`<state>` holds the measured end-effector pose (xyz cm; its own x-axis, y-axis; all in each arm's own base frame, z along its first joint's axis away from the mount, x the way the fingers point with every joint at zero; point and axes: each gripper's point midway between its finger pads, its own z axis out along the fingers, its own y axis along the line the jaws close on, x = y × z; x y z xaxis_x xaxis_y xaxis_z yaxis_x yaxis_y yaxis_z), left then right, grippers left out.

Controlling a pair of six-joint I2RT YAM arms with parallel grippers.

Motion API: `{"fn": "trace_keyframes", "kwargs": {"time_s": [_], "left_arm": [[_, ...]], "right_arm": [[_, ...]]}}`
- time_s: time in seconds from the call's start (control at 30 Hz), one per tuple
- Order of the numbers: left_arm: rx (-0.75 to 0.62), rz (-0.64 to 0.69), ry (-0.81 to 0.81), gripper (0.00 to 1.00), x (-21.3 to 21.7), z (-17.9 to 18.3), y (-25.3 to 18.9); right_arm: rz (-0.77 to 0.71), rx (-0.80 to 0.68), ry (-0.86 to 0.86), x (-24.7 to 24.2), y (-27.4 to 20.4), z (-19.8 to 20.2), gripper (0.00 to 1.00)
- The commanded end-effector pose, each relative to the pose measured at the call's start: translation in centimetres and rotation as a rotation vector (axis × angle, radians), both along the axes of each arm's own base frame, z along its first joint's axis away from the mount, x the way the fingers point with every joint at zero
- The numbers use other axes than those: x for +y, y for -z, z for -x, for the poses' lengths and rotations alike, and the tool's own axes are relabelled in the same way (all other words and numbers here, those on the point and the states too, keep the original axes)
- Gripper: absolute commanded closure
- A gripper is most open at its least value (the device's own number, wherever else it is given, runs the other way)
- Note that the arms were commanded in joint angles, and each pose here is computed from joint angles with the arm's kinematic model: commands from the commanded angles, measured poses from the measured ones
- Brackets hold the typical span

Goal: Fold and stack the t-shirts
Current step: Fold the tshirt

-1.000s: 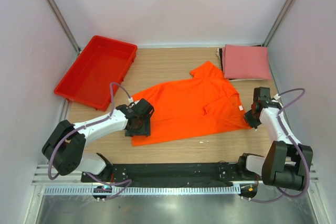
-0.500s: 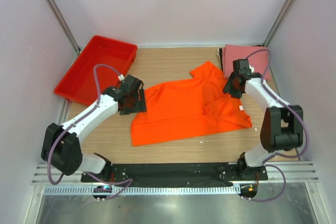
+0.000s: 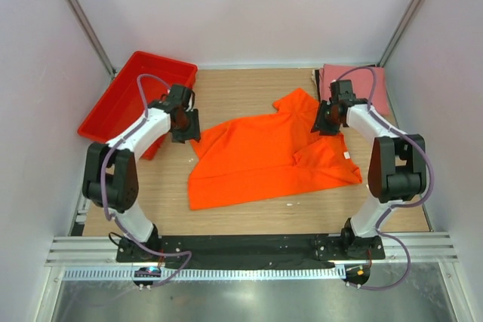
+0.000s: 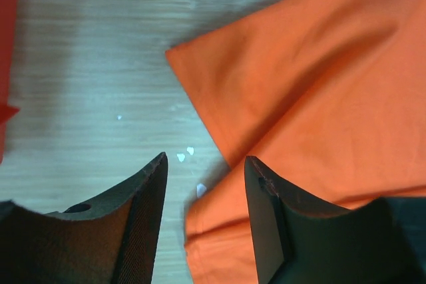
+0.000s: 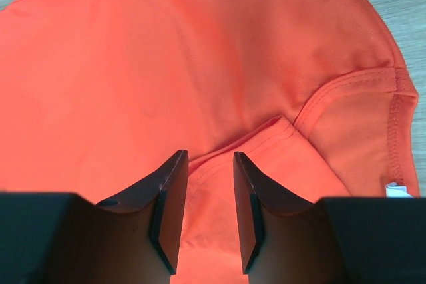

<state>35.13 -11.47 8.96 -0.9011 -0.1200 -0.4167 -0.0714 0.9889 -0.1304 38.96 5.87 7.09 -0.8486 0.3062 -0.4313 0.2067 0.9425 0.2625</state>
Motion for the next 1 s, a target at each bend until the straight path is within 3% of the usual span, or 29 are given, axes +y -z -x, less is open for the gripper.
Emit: {"fn": "trace_keyframes", "kwargs": {"time_s": [0.0, 0.17, 0.4, 0.6, 0.97], "left_arm": [[-0.004, -0.026, 0.123, 0.49, -0.3, -1.7, 0.8], [0.028, -0.029, 0.26, 0.53, -1.3, -3.1, 2.1], [0.022, -0.133, 0.404, 0.54, -0.5, -5.0, 3.3], [0.086, -0.308, 0.486, 0.5, 2.4, -5.1, 5.0], [0.17, -0.229, 0.545, 0.54, 1.0, -5.1, 6.9]], "right_arm": [[-0.01, -0.105, -0.045, 0.6, -3.2, -0.5, 0.61], [-0.034, -0.128, -0.058, 1.1, -4.0, -0.1, 0.62], [-0.049, -0.15, -0.079, 1.5, -4.6, -0.5, 0.61], [-0.07, -0.152, -0.09, 1.8, -5.1, -0.3, 0.6], [-0.051, -0.149, -0.084, 1.5, -5.1, -0.2, 0.6]]}}
